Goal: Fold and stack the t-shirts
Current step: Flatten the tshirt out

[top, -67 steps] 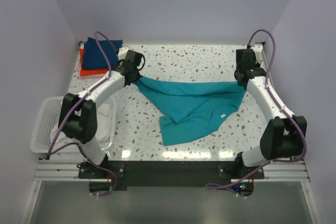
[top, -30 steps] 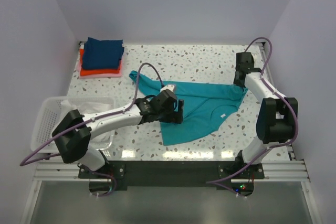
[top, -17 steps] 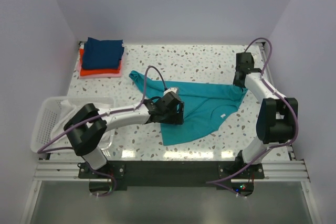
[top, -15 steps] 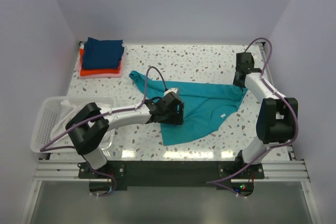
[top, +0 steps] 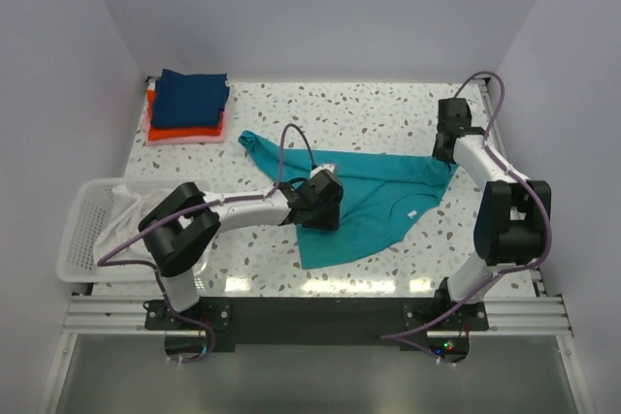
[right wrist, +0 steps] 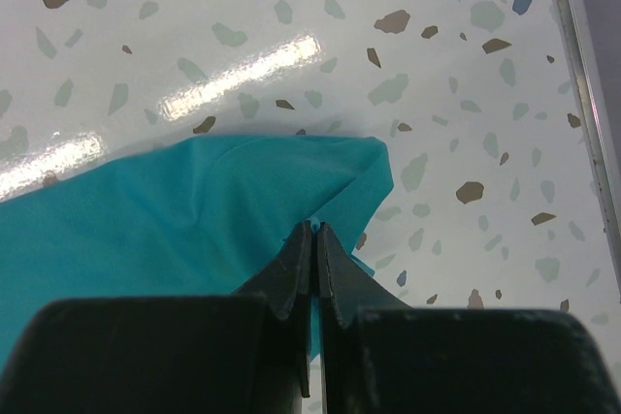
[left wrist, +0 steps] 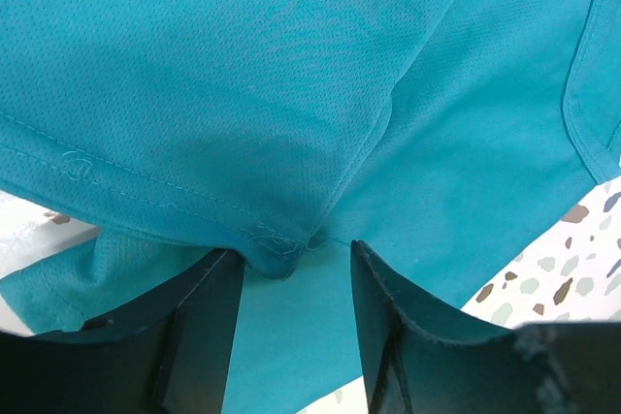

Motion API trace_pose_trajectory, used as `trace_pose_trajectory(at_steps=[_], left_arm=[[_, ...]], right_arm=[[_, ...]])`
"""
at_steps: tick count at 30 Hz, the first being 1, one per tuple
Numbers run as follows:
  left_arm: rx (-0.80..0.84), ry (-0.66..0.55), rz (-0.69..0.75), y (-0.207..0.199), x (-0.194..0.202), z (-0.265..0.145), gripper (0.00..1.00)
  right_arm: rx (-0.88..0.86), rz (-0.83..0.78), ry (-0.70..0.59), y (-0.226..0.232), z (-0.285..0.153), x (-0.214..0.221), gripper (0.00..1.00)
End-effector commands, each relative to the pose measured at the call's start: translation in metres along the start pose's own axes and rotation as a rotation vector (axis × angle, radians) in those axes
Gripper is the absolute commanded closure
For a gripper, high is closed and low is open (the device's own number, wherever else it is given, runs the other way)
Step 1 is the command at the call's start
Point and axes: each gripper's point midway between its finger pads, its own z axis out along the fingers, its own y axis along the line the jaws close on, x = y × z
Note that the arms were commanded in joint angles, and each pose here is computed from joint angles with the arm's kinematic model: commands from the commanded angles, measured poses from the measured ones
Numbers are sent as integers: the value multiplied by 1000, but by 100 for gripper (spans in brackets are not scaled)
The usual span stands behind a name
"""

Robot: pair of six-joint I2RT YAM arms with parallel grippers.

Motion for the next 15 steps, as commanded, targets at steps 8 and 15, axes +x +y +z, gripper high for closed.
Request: trace_pose_trajectory(at_steps=[8,15], left_arm=[[46,-22,-11,-20,-15,4,65],[-15,-10,-13,-10,-12,12,99]], right_arm=[[-19,31,-22,5,3,-7,100],[-26,35,-24,6,1,-7,100]])
